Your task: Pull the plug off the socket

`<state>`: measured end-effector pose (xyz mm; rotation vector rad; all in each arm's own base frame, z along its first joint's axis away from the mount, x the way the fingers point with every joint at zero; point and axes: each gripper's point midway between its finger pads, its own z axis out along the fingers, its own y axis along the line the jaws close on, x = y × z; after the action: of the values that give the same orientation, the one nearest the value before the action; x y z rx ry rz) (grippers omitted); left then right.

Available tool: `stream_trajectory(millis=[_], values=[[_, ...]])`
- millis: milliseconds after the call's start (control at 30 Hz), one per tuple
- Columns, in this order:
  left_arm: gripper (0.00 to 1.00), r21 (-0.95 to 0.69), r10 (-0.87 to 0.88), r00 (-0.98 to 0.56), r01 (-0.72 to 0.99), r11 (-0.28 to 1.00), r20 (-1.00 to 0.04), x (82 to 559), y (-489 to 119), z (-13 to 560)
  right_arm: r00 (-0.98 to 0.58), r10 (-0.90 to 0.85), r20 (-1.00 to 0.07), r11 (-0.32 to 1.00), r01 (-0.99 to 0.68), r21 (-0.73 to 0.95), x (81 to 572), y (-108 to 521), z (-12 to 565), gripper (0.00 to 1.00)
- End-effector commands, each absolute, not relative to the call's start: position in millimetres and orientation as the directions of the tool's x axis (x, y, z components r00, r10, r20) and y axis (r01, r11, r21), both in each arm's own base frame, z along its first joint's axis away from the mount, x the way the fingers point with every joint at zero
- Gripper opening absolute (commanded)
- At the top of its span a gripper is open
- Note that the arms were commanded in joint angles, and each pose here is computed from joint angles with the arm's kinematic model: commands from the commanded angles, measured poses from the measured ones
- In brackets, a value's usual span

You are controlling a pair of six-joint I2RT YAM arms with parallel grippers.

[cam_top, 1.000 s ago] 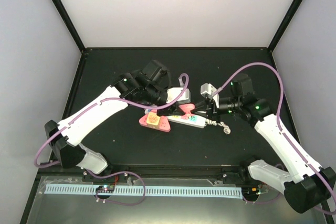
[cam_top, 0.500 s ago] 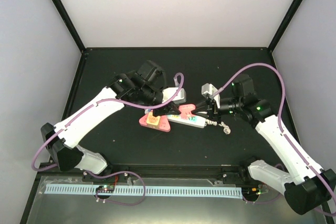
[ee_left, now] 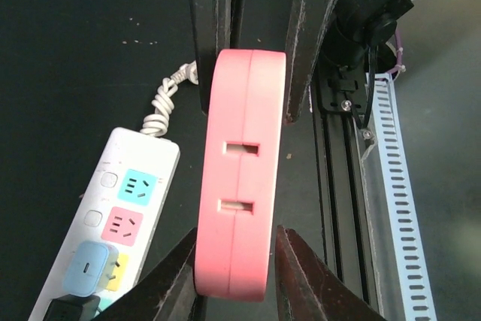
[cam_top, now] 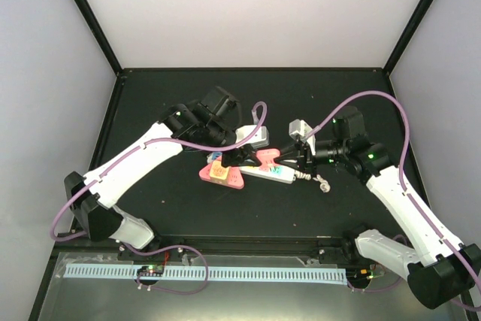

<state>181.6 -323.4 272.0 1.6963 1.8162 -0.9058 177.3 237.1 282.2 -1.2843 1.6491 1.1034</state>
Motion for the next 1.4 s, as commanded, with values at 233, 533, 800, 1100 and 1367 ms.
stream_trajectory(millis=[233, 533, 800, 1100, 1367], values=[[0.27, -0.157, 0.63, -0.117, 0.988, -0.008, -0.768, 182.5, -331.3, 292.9, -0.186, -0.308, -0.933, 0.117, -0.981, 0.157, 176.8, 237.0, 283.6, 0.06], [0.02, -0.158, 0.63, -0.108, 0.987, -0.024, -0.769, 177.6, -327.5, 293.6, -0.188, -0.309, -0.932, 0.11, -0.981, 0.161, 172.9, 235.5, 287.3, 0.41], [0.02, -0.181, 0.587, -0.13, 0.983, -0.028, -0.799, 170.1, -310.1, 306.4, -0.15, -0.34, -0.928, 0.183, -0.979, 0.091, 186.3, 227.5, 268.6, 0.76], [0.01, -0.253, 0.498, -0.185, 0.965, -0.072, -0.847, 162.4, -306.3, 329.0, -0.146, -0.314, -0.938, 0.272, -0.961, 0.058, 213.7, 231.8, 268.4, 0.92], [0.02, -0.296, 0.462, -0.236, 0.953, -0.062, -0.855, 170.4, -310.2, 334.4, -0.15, -0.26, -0.954, 0.215, -0.972, 0.094, 208.2, 241.7, 285.0, 0.95]])
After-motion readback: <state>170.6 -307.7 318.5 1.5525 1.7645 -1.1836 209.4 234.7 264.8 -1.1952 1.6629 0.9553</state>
